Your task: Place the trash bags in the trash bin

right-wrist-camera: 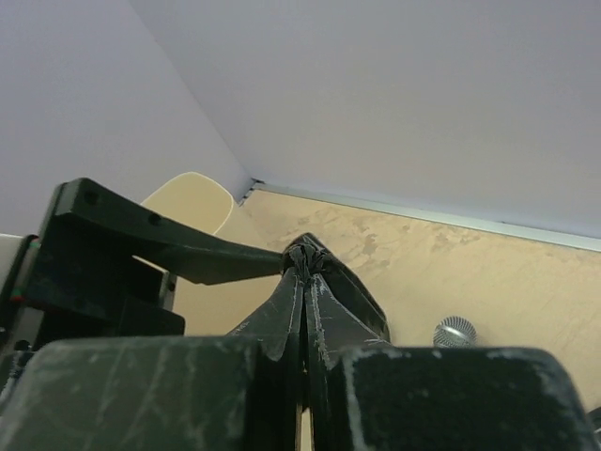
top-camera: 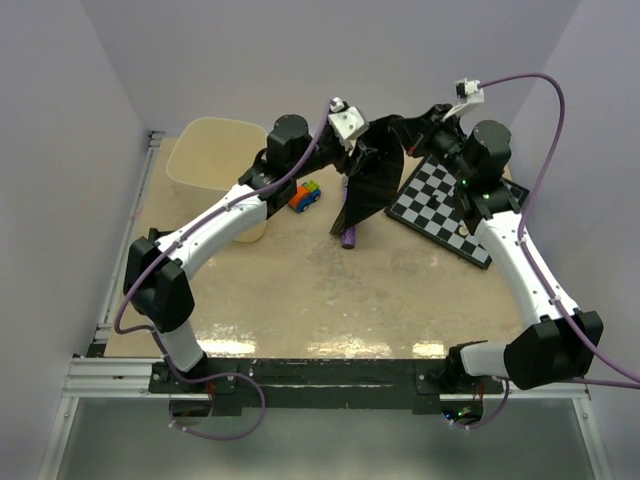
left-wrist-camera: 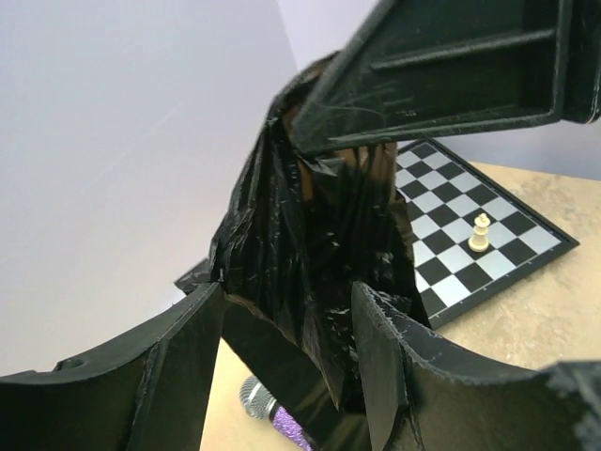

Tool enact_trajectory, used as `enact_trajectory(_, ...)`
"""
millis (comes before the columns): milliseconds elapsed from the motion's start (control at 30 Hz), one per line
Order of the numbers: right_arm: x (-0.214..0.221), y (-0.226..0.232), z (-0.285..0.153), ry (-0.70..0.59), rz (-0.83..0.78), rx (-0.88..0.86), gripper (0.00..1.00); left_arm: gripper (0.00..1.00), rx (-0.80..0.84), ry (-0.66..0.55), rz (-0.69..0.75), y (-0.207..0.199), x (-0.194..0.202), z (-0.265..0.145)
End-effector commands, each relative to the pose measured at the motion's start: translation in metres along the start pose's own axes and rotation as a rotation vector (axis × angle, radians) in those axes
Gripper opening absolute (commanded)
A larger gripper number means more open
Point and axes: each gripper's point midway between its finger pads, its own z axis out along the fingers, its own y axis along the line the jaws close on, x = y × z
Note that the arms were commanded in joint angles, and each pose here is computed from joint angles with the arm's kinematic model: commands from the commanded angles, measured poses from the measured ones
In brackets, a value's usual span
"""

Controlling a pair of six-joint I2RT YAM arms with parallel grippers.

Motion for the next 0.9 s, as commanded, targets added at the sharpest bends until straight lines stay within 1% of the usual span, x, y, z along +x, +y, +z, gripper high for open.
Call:
enact_trajectory(0, -0.011, -0.01, -0.004, -0.039, -0.002, 0.079, 0.0, 0.6, -0.113, -0.075, 0.02, 0.021, -0.053, -0.022)
enact_trajectory(100, -0.008, -0.012, -0.003, -0.031, 0.007, 0.085, 0.0, 0.59, -0.054, -0.084, 0.024, 0.008, -0.057, -0.029)
enact_trajectory(167, -0.006, -0.011, -0.003, -0.03, 0.025, 0.079, 0.0, 0.55, -0.01, -0.06, 0.006, 0.002, -0.053, -0.024)
enact_trajectory(300, -0.003, -0.008, -0.001, -0.029, 0.042, 0.062, 0.0, 0.53, 0.037, -0.03, -0.028, -0.003, -0.04, -0.008)
enact_trajectory(433, -0.004, -0.007, -0.003, -0.029, 0.048, 0.062, 0.0, 0.55, 0.075, -0.024, -0.074, -0.008, -0.034, 0.012)
enact_trajectory(567, -0.005, -0.006, -0.005, -0.036, 0.052, 0.065, 0.0, 0.6, 0.094, -0.03, -0.083, -0.016, -0.037, 0.022)
enact_trajectory(633, -0.006, -0.005, -0.006, -0.042, 0.056, 0.062, 0.0, 0.61, 0.086, -0.016, -0.066, -0.017, -0.033, 0.024)
enact_trajectory(700, -0.008, -0.004, -0.007, -0.049, 0.055, 0.058, 0.0, 0.6, 0.029, 0.015, -0.052, -0.009, -0.026, 0.026)
enact_trajectory(733, -0.008, -0.004, -0.007, -0.05, 0.056, 0.057, 0.0, 0.57, 0.004, 0.052, -0.057, -0.006, -0.018, 0.026)
enact_trajectory(767, -0.007, -0.003, -0.008, -0.048, 0.053, 0.057, 0.0, 0.55, -0.031, 0.064, -0.047, 0.001, -0.016, 0.025)
enact_trajectory(867, -0.005, -0.003, -0.01, -0.04, 0.041, 0.052, 0.0, 0.46, -0.065, 0.064, -0.002, 0.01, -0.019, 0.022)
